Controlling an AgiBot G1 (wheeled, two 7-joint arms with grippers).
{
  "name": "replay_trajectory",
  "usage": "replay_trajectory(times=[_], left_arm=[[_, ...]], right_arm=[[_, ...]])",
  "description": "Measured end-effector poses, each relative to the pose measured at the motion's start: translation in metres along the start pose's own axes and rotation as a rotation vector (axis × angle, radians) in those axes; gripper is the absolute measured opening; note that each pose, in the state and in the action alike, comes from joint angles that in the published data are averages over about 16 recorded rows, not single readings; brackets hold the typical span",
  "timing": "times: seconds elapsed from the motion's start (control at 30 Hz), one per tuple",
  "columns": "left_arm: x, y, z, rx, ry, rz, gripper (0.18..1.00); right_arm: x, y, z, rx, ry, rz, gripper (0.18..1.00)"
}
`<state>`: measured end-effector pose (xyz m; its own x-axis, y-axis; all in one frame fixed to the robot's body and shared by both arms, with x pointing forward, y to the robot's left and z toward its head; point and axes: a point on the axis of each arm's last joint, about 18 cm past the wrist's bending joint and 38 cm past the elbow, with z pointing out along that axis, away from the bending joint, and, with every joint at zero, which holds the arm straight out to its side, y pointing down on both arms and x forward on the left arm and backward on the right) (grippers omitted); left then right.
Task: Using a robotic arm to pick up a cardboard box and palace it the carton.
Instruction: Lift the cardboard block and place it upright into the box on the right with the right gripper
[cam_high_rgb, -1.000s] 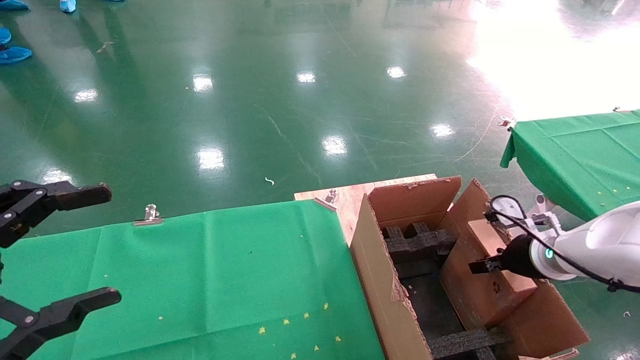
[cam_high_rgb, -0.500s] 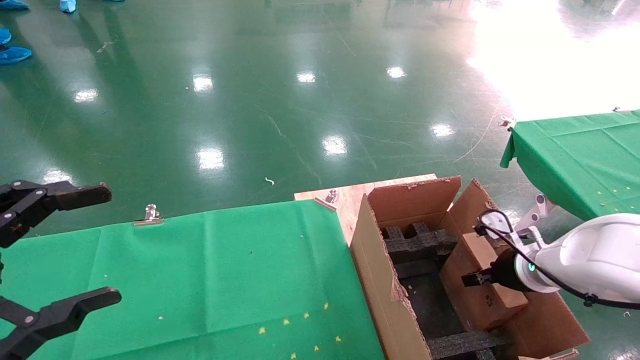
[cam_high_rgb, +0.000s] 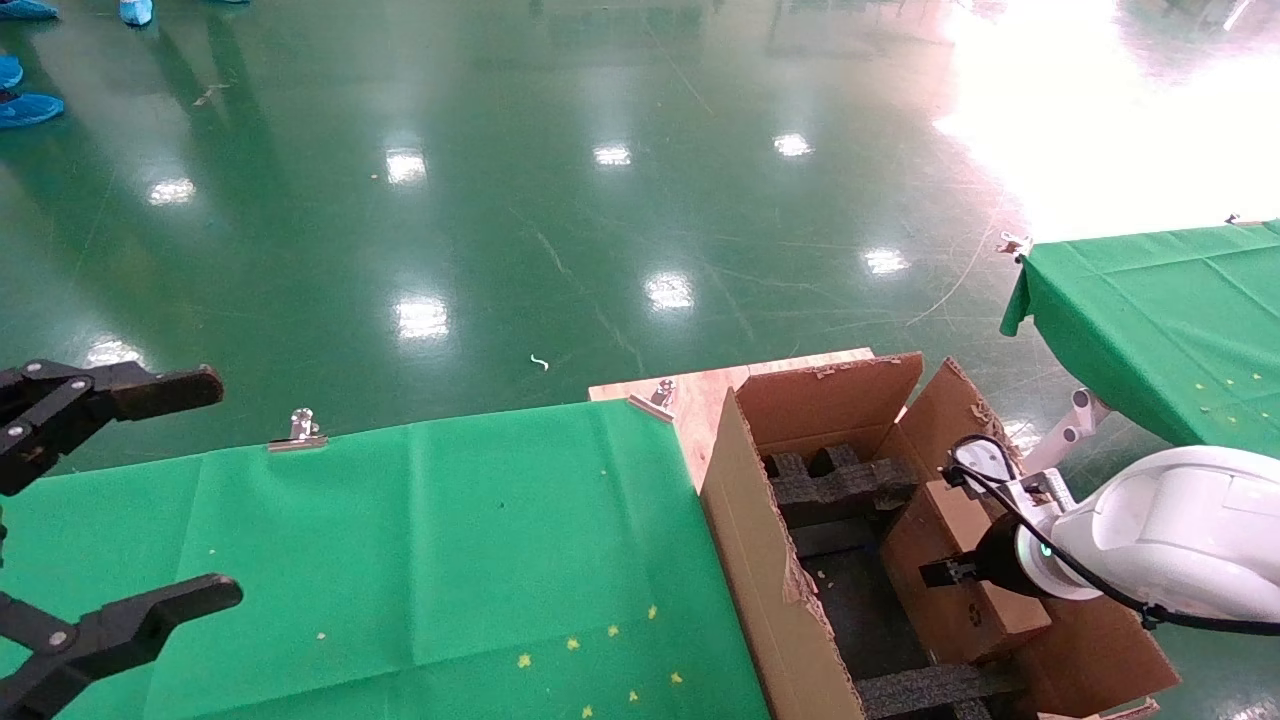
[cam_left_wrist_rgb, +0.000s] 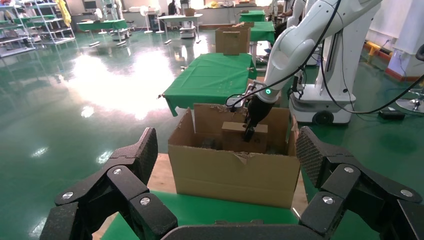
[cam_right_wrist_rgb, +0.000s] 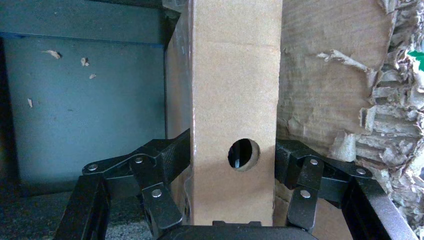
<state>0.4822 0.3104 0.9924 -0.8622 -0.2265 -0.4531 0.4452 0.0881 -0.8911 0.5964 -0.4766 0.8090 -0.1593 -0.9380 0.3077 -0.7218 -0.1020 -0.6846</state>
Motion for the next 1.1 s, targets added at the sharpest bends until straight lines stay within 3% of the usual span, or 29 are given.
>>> replay_trajectory(times=[0.53,0.73,1.1], left_arm=[[0.0,0.0,0.0,0.0,0.0,0.0,1.001],[0.0,0.0,0.0,0.0,0.0,0.0,1.001],[0.0,0.0,0.0,0.0,0.0,0.0,1.001]], right_arm=[[-0.001,-0.002,0.001,0.002,0.002,0.003,0.384],[0.001,-0.005,0.0,0.008,0.004,0.003,0.44],[0.005,-0.015,-0.007,0.031,0.007,0.01,0.638]])
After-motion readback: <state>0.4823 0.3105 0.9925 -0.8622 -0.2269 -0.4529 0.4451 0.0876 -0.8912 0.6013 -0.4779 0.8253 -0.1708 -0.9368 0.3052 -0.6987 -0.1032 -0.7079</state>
